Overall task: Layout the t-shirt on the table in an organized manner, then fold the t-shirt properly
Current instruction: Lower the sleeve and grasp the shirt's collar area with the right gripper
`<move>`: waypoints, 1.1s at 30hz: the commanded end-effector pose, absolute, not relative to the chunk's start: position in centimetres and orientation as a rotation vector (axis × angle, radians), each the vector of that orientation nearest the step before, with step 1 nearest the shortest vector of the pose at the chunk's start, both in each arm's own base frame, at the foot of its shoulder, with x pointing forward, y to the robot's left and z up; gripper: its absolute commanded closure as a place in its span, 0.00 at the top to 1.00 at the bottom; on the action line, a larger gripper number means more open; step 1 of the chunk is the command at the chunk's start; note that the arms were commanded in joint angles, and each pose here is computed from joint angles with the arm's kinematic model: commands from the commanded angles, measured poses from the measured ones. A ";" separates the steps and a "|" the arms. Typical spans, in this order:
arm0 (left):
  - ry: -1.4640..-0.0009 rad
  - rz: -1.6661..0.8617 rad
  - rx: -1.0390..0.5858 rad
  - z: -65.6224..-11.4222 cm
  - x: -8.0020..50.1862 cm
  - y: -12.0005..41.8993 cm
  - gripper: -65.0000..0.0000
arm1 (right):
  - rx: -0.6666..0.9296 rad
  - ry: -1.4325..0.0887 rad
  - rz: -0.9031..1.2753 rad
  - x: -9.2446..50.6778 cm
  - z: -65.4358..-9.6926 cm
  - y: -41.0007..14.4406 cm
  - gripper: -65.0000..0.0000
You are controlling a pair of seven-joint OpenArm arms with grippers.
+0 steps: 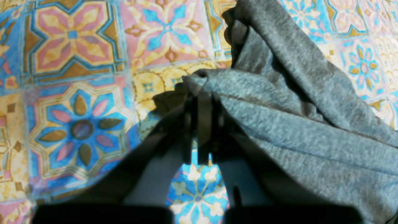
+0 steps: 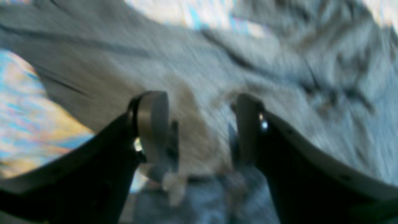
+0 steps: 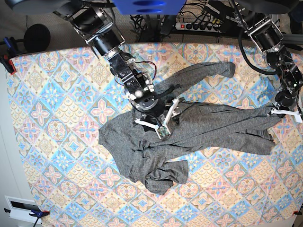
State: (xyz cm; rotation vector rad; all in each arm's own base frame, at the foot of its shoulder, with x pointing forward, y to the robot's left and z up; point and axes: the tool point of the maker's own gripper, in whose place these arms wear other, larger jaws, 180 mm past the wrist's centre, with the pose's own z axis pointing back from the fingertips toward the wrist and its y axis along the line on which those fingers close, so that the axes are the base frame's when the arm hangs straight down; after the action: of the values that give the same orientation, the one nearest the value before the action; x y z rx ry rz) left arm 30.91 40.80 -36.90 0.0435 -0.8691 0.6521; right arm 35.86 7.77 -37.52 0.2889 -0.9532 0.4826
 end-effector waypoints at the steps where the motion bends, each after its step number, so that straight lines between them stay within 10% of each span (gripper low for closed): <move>1: -0.928 0.643 0.062 -35.0 31.7 41.8 0.04 | 0.310 -1.013 0.480 36.9 -35.7 8.6 0.52; 33: -0.921 0.641 0.069 -35.2 31.3 41.9 0.04 | 0.203 -1.018 0.283 38.8 -36.5 -0.1 0.52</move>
State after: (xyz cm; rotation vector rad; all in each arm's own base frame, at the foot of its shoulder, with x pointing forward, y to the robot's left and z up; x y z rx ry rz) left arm 30.40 40.85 -37.28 0.0490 -0.8579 0.6517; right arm 37.09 -0.57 -39.05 0.1884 -0.9315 0.2837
